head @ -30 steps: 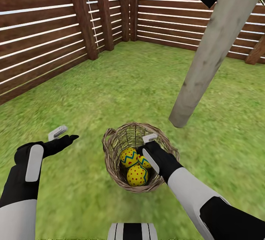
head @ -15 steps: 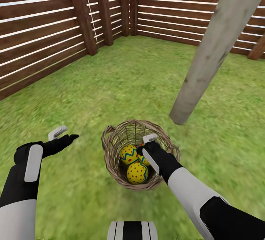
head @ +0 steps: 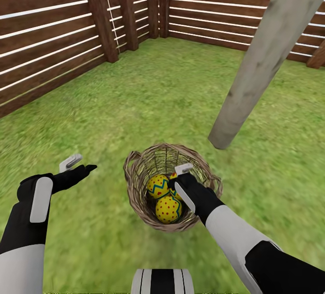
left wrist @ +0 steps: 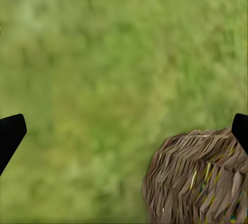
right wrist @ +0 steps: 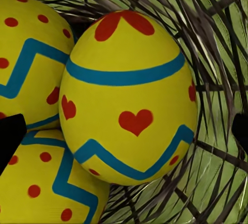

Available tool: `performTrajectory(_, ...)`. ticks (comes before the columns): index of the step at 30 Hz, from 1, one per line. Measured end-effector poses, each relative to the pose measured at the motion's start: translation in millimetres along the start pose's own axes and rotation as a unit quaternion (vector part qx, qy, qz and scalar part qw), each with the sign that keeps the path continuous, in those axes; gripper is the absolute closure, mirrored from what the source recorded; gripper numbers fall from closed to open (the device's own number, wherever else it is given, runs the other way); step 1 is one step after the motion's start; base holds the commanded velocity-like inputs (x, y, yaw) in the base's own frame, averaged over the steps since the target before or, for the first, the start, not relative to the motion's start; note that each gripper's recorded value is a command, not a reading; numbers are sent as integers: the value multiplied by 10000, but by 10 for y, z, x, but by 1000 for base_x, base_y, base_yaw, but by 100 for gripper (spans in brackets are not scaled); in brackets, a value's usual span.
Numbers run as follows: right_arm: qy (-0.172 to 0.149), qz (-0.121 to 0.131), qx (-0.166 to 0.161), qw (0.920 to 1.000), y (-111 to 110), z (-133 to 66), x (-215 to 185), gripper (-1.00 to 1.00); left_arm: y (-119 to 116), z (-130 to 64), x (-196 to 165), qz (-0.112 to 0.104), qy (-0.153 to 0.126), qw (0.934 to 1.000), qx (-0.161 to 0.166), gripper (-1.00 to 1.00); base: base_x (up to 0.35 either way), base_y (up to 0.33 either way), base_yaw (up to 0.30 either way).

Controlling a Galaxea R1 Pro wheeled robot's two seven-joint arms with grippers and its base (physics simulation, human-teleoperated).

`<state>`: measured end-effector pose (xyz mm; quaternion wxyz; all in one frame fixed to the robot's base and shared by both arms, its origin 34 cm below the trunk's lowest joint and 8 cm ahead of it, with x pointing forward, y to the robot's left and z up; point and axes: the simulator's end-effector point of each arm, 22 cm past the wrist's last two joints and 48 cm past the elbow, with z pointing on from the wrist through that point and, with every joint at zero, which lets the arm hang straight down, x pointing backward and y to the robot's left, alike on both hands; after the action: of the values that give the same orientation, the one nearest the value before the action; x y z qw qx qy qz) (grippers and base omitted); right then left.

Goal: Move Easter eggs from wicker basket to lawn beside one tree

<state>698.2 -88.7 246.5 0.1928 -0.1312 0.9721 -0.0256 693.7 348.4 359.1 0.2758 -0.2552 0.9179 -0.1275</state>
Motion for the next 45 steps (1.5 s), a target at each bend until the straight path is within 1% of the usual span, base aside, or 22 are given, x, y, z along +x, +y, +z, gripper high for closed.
performTrajectory(5,21,-4,-6,10000,9,40,30,-100,22,36,33,-3,36,10000,-21,-100,0,0,0)
performTrajectory(7,33,-118,-10,9999,50,75,65,-100,46,72,64,-6,70,10000,-42,-100,0,0,0)
performTrajectory(9,0,-291,4,9996,95,67,65,-100,44,72,65,-5,71,10000,-40,-100,0,0,0)
performTrajectory(10,-47,-286,27,9996,74,64,42,-100,92,71,44,-39,50,10000,-75,-100,0,0,0)
performTrajectory(13,-71,-262,56,9996,39,65,16,-100,71,54,53,-47,56,10000,-14,-100,0,0,0)
performTrajectory(18,-166,-241,66,9996,23,38,-93,-100,85,59,74,-28,69,10000,-57,-100,0,0,0)
performTrajectory(23,-196,-236,72,9995,15,30,-126,-100,84,59,75,-26,67,10000,-56,-100,0,0,0)
performTrajectory(25,-163,-233,61,9996,27,70,-93,-100,107,95,108,-27,105,9999,-78,-100,0,0,0)
performTrajectory(27,-171,-218,60,9996,24,70,-99,-100,105,94,107,-25,102,9999,-77,-100,0,0,0)
performTrajectory(35,-82,8,46,10000,-30,144,-44,-100,141,145,154,-29,153,9998,-109,-100,0,0,0)
performTrajectory(36,-52,77,40,9999,-46,168,-25,-100,153,162,171,-30,170,9998,-120,-100,0,0,0)
performTrajectory(40,-43,89,67,9999,-53,189,-10,-100,166,179,186,-33,186,9997,-132,-100,0,0,0)
performTrajectory(42,-9,90,130,9999,-73,227,26,-100,190,213,219,-35,222,9996,-153,-100,0,0,0)
performTrajectory(45,-15,92,202,9998,-102,225,22,-100,191,212,218,-39,220,9996,-153,-100,0,0,0)
